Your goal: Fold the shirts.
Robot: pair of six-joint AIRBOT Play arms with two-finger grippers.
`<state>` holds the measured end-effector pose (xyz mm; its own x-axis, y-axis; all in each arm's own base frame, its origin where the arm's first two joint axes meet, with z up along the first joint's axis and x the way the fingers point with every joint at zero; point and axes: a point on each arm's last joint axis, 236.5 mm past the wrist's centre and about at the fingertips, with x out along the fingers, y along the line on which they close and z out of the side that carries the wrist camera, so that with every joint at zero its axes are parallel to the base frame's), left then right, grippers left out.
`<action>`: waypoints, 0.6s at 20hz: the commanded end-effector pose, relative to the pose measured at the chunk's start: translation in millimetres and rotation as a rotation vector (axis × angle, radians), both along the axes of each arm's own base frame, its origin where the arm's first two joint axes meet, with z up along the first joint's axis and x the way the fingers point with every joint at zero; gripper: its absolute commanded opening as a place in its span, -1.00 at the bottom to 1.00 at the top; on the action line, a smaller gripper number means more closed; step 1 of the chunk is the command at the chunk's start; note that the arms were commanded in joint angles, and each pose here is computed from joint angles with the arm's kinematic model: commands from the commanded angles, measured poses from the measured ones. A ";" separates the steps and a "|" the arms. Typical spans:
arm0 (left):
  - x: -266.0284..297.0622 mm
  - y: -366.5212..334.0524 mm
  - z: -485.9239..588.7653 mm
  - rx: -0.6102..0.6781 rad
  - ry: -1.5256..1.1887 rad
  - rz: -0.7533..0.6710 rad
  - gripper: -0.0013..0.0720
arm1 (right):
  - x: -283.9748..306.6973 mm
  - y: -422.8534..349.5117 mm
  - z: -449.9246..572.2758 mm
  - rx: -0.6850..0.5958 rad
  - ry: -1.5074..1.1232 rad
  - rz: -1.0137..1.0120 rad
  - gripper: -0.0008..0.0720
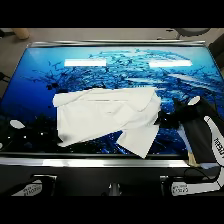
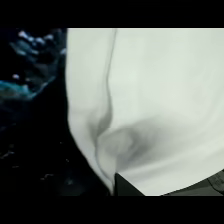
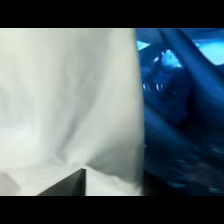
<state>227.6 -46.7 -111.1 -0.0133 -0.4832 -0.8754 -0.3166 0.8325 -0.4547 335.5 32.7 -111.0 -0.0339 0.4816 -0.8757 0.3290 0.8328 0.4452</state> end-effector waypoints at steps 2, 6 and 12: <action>21.5 0.0 36.2 0.004 -0.123 -0.010 -0.89 | 21.1 4.8 13.5 0.029 -0.085 -0.021 -0.93; 115.0 25.9 227.5 0.173 -0.730 0.005 -0.89 | 93.0 -13.0 182.0 -0.090 -0.564 0.040 -0.93; -19.5 33.8 690.4 0.597 -1.957 0.250 -0.89 | -66.6 -34.4 657.7 -0.615 -1.831 -0.190 -0.93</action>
<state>327.4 -4.7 405.1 0.9783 -0.1384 -0.1541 0.1165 0.9828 -0.1430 400.5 1.7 363.5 0.9253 0.1905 -0.3278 -0.1323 0.9725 0.1919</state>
